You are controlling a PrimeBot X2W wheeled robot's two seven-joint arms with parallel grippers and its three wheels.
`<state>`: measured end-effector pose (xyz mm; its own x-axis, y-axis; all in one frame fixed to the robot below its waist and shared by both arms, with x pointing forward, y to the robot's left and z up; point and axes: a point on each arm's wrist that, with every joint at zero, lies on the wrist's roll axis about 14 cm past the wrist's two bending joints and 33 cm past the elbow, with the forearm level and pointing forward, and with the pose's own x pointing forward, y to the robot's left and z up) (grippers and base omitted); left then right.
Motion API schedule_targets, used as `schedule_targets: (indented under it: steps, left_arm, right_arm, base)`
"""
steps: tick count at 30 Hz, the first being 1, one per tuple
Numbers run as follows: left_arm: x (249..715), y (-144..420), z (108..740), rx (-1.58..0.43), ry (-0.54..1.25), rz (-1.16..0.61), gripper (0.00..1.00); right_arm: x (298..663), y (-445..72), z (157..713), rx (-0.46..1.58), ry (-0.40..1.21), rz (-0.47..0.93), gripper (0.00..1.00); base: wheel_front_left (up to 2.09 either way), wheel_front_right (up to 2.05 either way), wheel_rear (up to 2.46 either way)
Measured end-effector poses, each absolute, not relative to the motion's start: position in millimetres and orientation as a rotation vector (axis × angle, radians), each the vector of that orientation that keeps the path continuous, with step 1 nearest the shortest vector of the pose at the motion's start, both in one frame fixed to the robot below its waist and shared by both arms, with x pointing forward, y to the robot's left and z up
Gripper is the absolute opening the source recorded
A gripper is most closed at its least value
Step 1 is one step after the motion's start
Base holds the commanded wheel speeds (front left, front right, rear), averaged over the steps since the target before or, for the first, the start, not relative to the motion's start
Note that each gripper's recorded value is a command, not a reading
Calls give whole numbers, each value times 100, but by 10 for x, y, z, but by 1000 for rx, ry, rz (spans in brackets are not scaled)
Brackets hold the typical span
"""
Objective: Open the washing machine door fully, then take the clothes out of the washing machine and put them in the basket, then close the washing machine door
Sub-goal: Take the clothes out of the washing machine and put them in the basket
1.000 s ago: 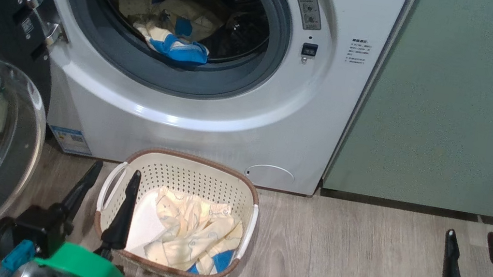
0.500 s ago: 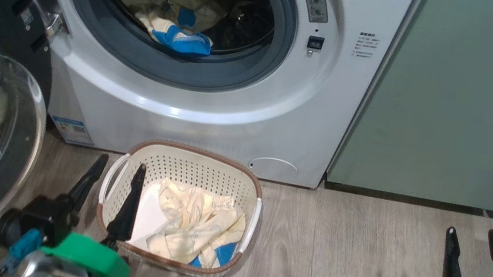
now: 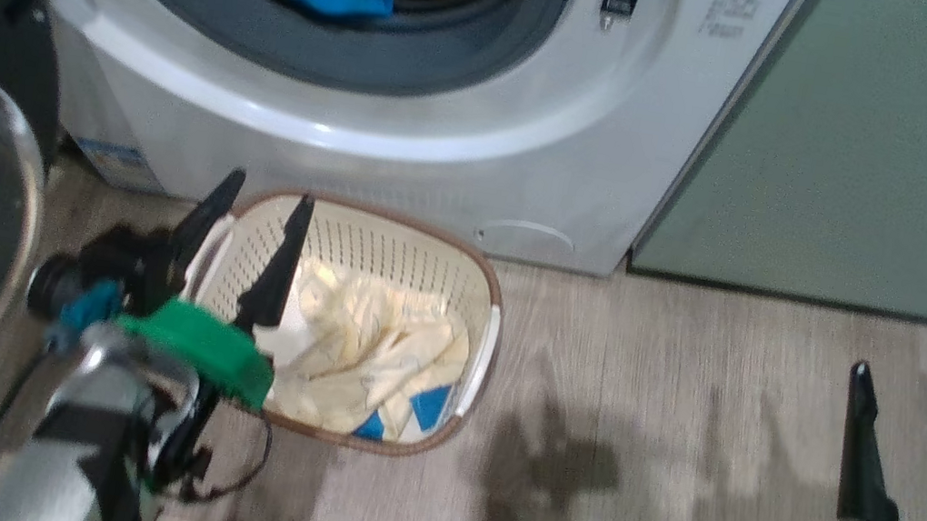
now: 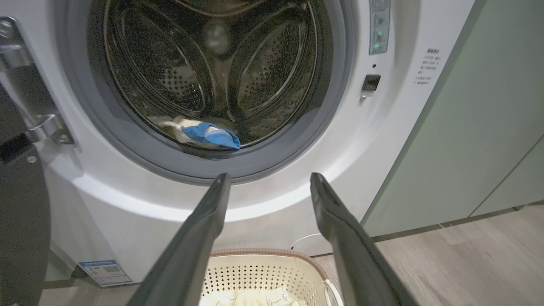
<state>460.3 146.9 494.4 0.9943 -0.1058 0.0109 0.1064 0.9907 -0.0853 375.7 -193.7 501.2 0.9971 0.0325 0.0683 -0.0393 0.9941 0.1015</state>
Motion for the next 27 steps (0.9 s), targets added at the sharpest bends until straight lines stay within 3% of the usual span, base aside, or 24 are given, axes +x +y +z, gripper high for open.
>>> schedule_targets:
  steps: [13, 27]
  left_arm:
    - [5704, 1287, 4343, 42, 144, -210, 100]
    - [6684, 1053, 4219, 217, 184, -302, 100]
  right_arm:
    - [4242, -1965, 4688, 138, -12, 9, 100]
    - [4247, -2311, 4539, 165, 26, -103, 100]
  base:
    - [0, 0, 0]
    - [0, 0, 0]
